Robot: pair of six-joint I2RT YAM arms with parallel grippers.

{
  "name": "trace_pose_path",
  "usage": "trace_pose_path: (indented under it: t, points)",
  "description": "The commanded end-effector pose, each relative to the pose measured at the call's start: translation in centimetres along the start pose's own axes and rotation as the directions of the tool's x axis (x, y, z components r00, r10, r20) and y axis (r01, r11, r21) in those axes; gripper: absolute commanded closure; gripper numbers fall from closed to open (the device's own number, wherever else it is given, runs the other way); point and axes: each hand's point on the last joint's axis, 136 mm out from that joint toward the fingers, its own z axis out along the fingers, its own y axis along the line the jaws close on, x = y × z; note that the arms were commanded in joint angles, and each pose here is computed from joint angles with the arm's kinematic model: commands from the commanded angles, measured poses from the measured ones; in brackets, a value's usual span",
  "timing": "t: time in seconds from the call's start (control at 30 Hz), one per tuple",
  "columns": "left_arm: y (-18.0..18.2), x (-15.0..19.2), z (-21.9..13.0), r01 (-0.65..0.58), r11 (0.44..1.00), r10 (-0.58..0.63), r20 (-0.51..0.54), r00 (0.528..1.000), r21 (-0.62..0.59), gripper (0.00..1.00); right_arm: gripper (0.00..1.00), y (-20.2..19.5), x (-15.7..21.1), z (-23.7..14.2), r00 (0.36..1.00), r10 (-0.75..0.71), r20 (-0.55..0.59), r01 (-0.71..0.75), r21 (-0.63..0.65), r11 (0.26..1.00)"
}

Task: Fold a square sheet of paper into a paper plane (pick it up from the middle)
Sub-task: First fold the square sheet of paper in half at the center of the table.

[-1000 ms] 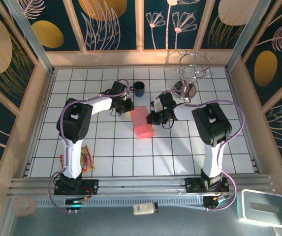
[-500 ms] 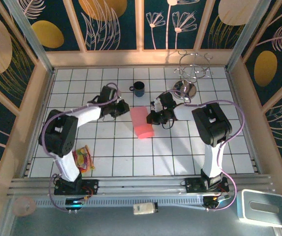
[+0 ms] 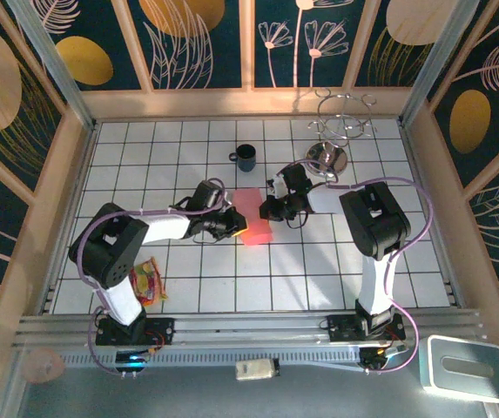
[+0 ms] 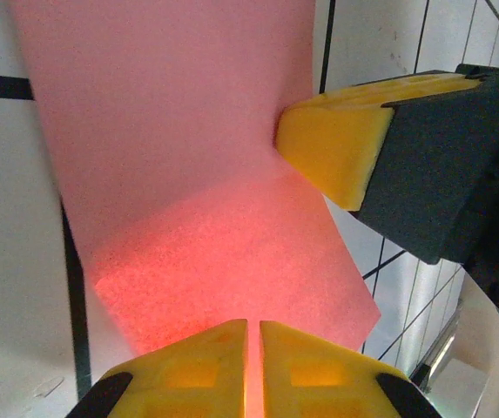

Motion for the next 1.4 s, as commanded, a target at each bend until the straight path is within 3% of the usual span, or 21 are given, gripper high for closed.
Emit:
trace_pose_path:
  t: [0.0,0.2,0.43,0.5,0.63,0.8,1.07,1.37]
  points:
    - [1.4,0.1,0.5,-0.011,0.996,0.01,-0.019,1.0,-0.085,0.88,0.97,-9.6,8.1,1.4,0.962,0.216,-0.168,-0.15,0.337,0.929]
    - [4.5,0.8,0.7,0.011,0.978,-0.019,-0.036,0.999,-0.208,0.88,0.97,-9.8,8.3,1.3,0.962,0.216,-0.168,-0.147,0.348,0.926]
    - [8.0,1.5,-1.5,-0.018,0.918,0.006,-0.031,0.999,-0.396,0.89,0.97,-10.0,8.4,1.3,0.962,0.217,-0.166,-0.146,0.356,0.923]
    - [6.3,0.9,-2.0,-0.036,0.935,0.035,-0.01,0.999,-0.353,0.89,0.97,-10.1,8.5,1.3,0.962,0.218,-0.164,-0.149,0.356,0.923]
    - [0.2,-0.4,-2.5,-0.06,0.989,0.067,0.048,0.997,-0.133,0.89,0.97,-10.1,8.6,1.3,0.962,0.221,-0.162,-0.151,0.356,0.922]
    - [-1.6,0.2,-1.2,-0.049,0.998,0.05,0.011,0.999,-0.035,0.89,0.97,-10.2,8.7,1.3,0.961,0.223,-0.162,-0.155,0.355,0.922]
    - [2.0,2.7,0.5,-0.044,0.989,0.032,-0.086,0.996,-0.139,0.89,0.97,-10.2,8.6,1.3,0.961,0.224,-0.164,-0.154,0.359,0.921]
    - [8.3,5.9,-0.9,-0.084,0.929,0.019,-0.181,0.983,-0.36,0.87,0.97,-10.4,8.5,1.6,0.959,0.23,-0.164,-0.157,0.366,0.917]
